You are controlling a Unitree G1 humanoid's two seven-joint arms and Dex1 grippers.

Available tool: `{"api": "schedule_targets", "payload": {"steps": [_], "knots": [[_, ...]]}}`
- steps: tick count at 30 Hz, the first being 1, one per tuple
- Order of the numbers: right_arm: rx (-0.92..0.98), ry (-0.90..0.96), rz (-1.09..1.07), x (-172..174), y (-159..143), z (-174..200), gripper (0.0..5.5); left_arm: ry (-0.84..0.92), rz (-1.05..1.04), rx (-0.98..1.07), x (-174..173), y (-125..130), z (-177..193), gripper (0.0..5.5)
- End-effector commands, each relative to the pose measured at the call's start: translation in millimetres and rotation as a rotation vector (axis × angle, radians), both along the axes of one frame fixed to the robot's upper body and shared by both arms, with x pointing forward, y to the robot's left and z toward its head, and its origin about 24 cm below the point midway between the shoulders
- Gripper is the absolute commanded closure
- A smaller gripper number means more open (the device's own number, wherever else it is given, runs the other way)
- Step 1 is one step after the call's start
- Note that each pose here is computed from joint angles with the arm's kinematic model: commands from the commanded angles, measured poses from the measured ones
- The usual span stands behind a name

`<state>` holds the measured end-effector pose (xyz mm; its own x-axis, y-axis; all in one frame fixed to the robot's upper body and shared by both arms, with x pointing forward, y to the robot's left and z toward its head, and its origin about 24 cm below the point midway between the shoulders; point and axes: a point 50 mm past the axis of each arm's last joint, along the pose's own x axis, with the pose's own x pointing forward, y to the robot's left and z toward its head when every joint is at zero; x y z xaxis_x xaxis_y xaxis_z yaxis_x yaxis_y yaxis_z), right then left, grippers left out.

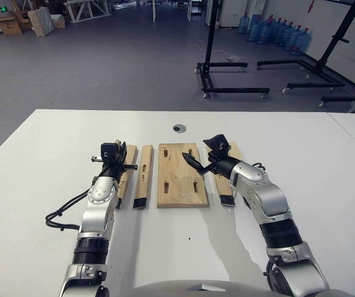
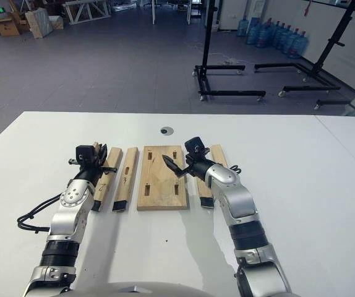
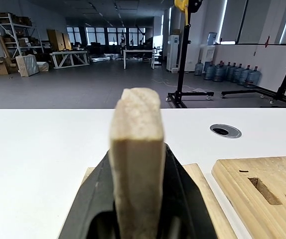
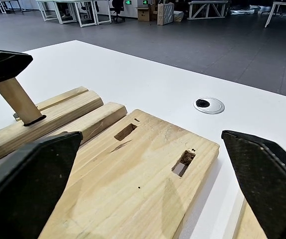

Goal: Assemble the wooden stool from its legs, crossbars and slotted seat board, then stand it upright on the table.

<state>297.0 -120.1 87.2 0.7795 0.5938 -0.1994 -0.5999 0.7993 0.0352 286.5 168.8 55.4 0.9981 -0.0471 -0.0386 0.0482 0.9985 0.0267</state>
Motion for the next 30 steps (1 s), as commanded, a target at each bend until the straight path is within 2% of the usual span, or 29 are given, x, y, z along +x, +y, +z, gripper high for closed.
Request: {"api": "schedule_targets", "payload": {"steps": [1, 9, 10, 21, 24, 30], "knots": [[-0.004, 0.012, -0.006, 0, 0, -2, 0.36, 0.2, 0.006, -0.005, -13, 1, -38, 5.11], [0.0, 0.013, -0.007, 0, 0, -2, 0.36, 0.2, 0.02, -0.027, -13, 2, -39, 5.11], [0.0, 0.013, -0.006, 0, 0, -2, 0.36, 0.194, 0.023, -0.028, -12, 2, -37, 4.82], [0.002, 0.011, -0.006, 1, 1, -2, 0.36, 0.137, 0.02, -0.041, -8, 0, -26, 3.24], [0.003, 0.011, -0.007, 1, 1, -1, 0.36, 0.066, 0.02, -0.045, -4, 1, -8, 2.85], [0.009, 0.005, -0.005, 2, 3, 0, 0.36, -0.159, 0.005, 0.005, 11, 4, 71, 2.82]]}}
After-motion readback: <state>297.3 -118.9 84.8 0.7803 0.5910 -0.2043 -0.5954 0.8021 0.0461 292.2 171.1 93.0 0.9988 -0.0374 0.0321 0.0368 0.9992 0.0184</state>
